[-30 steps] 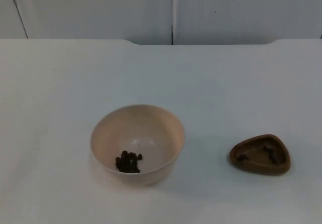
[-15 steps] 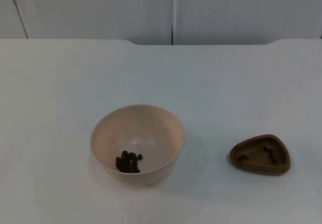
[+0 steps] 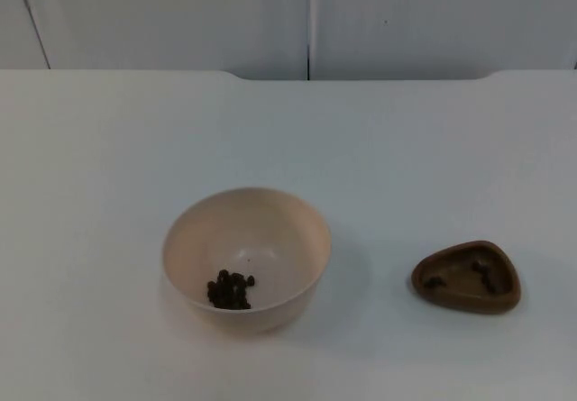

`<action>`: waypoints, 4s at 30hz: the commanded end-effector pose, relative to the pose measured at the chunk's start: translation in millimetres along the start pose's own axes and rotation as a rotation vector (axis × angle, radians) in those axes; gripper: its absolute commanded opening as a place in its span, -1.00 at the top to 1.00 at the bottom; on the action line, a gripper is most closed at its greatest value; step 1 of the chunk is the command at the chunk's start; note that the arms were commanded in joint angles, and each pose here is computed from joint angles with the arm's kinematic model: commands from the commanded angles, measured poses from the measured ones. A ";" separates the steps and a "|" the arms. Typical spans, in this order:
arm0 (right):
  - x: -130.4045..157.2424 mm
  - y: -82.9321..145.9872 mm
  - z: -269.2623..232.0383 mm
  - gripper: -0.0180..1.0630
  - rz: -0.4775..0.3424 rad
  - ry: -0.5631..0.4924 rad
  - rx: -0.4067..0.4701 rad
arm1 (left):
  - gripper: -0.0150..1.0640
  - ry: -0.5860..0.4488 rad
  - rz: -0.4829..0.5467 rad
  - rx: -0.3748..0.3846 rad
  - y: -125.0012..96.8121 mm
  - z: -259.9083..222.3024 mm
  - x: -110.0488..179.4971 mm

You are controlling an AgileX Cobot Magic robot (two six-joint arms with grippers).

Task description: Pick up the bowl with the left hand and pour the coffee beans from the cup into the bowl with the right hand.

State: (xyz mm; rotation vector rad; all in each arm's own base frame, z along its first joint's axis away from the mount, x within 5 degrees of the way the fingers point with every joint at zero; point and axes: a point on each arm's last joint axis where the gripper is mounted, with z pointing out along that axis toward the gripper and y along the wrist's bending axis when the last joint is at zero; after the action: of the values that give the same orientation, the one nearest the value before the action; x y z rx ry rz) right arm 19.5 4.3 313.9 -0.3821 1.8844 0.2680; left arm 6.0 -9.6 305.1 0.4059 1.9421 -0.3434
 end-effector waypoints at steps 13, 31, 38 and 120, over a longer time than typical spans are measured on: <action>6.5 7.0 -5.7 -0.44 -0.077 0.007 -0.080 | -0.42 0.080 -0.014 -0.072 7.3 -3.2 31.2; 29.4 5.0 -19.4 -0.44 -0.074 0.041 -0.071 | -0.42 0.092 0.004 -0.079 8.2 -1.6 33.3; 31.8 5.9 -19.1 -0.44 -0.069 0.064 -0.081 | -0.42 0.092 0.004 -0.079 8.2 -1.6 33.3; 41.0 5.7 -14.1 -0.98 -0.019 0.133 -0.076 | -0.98 0.093 0.005 -0.078 8.1 -1.6 33.3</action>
State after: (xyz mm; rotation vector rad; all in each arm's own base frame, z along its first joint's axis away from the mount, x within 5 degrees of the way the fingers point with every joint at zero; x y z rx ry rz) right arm -7.5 -0.9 280.9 -0.4805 2.0038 0.3093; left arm -4.2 1.7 276.2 0.3741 2.0359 -0.2571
